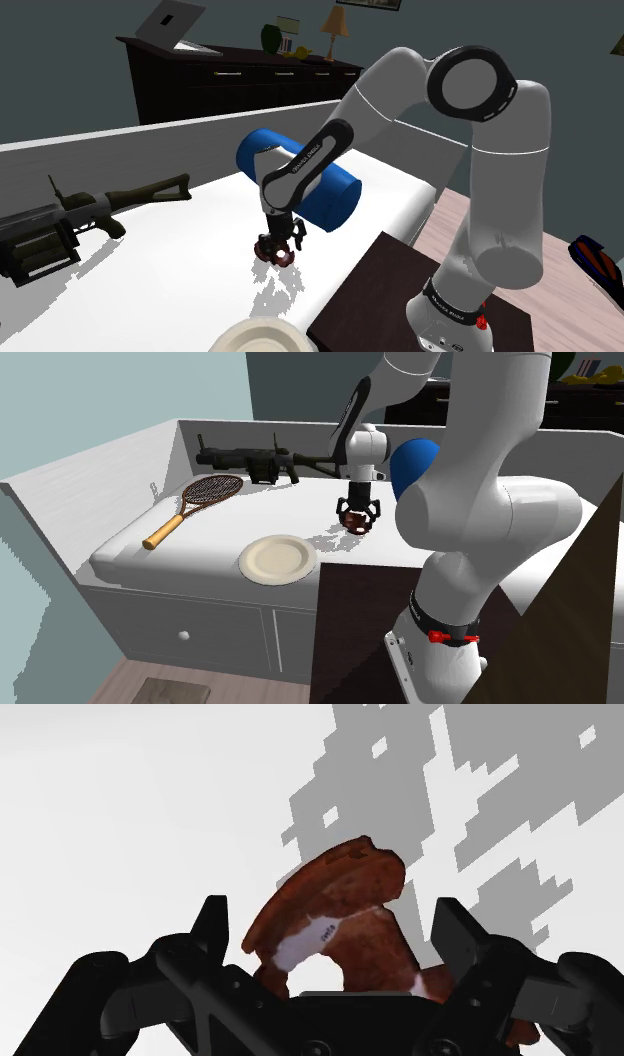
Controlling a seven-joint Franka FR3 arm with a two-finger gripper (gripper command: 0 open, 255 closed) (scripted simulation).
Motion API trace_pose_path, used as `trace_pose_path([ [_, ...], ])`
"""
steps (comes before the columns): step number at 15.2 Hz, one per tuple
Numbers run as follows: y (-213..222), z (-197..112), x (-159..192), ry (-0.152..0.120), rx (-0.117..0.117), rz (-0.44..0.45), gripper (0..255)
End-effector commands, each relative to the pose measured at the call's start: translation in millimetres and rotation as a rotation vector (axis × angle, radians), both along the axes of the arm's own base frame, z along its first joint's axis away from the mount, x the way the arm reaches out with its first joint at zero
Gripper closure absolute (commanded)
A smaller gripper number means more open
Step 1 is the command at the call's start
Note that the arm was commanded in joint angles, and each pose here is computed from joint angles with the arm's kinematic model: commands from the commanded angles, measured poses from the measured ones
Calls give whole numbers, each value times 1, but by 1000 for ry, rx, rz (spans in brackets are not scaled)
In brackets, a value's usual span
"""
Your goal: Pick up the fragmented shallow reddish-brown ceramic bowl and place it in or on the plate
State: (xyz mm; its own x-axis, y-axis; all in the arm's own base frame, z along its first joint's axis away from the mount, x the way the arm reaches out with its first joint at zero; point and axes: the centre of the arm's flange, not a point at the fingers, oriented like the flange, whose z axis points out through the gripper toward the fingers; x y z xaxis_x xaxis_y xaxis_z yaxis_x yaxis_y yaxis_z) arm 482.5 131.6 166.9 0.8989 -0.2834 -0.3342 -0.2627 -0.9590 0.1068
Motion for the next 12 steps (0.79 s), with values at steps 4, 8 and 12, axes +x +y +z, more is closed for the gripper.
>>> trace_pose_path([
  [4, -1, -17, -7, 1, -2, -3, 0],
  [8, -1, -17, -7, 1, -2, -3, 0],
  [12, -1, -17, -6, 1, -2, -3, 255],
])
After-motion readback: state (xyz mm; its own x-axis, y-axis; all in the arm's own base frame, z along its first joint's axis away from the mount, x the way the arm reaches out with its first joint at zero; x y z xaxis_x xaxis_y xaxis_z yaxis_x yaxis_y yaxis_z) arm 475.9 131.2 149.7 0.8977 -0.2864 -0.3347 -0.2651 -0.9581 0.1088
